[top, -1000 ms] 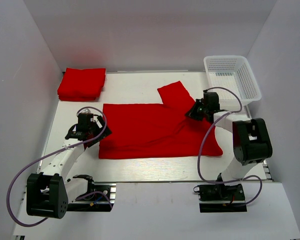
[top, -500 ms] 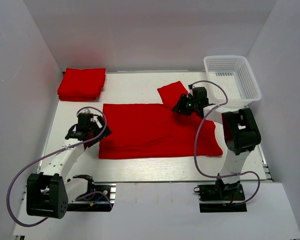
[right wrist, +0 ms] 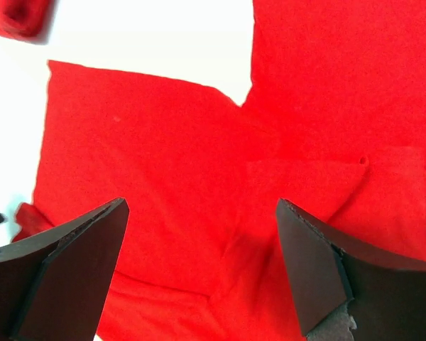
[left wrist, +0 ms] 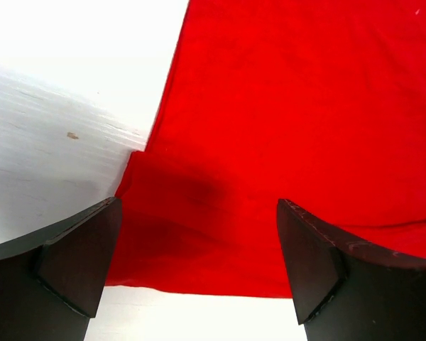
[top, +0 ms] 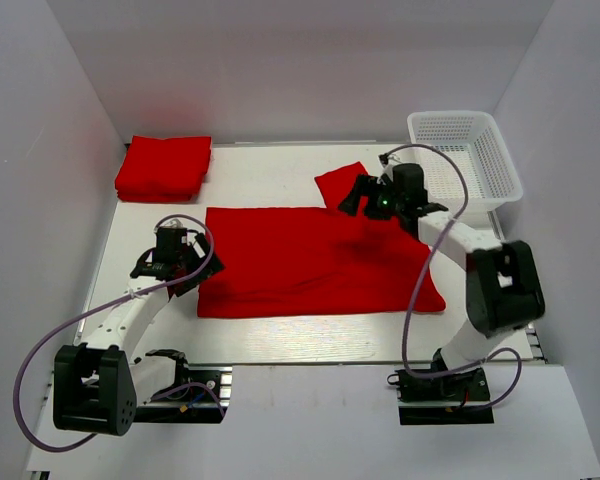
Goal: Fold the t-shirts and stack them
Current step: Fold the tshirt
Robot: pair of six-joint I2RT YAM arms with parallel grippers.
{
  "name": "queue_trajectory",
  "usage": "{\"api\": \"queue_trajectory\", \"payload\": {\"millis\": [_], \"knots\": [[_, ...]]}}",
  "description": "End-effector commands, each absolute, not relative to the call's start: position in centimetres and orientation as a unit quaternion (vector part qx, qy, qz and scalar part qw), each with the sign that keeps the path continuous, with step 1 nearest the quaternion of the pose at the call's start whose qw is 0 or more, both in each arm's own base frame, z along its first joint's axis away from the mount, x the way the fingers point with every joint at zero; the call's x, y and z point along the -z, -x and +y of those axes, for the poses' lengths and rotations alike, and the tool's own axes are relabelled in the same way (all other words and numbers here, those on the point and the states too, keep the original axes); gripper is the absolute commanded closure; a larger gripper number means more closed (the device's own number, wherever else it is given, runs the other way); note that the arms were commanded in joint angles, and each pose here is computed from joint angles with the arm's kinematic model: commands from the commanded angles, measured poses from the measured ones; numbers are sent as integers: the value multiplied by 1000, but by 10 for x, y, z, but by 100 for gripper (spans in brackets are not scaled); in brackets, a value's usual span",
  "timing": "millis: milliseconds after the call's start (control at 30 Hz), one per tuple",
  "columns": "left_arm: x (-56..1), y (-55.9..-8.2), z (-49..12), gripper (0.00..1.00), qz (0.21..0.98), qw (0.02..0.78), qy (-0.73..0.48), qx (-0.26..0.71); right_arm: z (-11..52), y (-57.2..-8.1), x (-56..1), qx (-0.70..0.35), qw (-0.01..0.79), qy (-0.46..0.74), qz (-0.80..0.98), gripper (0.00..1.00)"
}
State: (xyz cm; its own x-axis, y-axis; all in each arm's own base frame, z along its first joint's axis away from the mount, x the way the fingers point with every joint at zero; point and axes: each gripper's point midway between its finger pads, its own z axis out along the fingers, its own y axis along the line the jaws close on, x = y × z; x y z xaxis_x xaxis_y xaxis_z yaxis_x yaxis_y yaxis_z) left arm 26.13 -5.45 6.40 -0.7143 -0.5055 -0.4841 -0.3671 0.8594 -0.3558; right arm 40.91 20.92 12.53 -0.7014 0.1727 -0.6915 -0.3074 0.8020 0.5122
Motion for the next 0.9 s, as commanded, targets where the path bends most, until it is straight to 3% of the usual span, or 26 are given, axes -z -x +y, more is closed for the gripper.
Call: {"api": "queue_trajectory", "payload": {"millis": [0, 267, 500, 867], "knots": [[-62, -256, -68, 0, 923, 276, 225, 147, 189, -392, -136, -278, 411, 45, 867, 10], [-52, -223, -61, 0, 936, 218, 250, 119, 172, -347, -95, -262, 361, 19, 895, 10], [-57, -233, -58, 0, 914, 285, 255, 135, 173, -334, -77, -270, 332, 21, 904, 10], [-54, -249, -68, 0, 900, 312, 253, 169, 175, -329, -65, -272, 313, 21, 910, 10]]}}
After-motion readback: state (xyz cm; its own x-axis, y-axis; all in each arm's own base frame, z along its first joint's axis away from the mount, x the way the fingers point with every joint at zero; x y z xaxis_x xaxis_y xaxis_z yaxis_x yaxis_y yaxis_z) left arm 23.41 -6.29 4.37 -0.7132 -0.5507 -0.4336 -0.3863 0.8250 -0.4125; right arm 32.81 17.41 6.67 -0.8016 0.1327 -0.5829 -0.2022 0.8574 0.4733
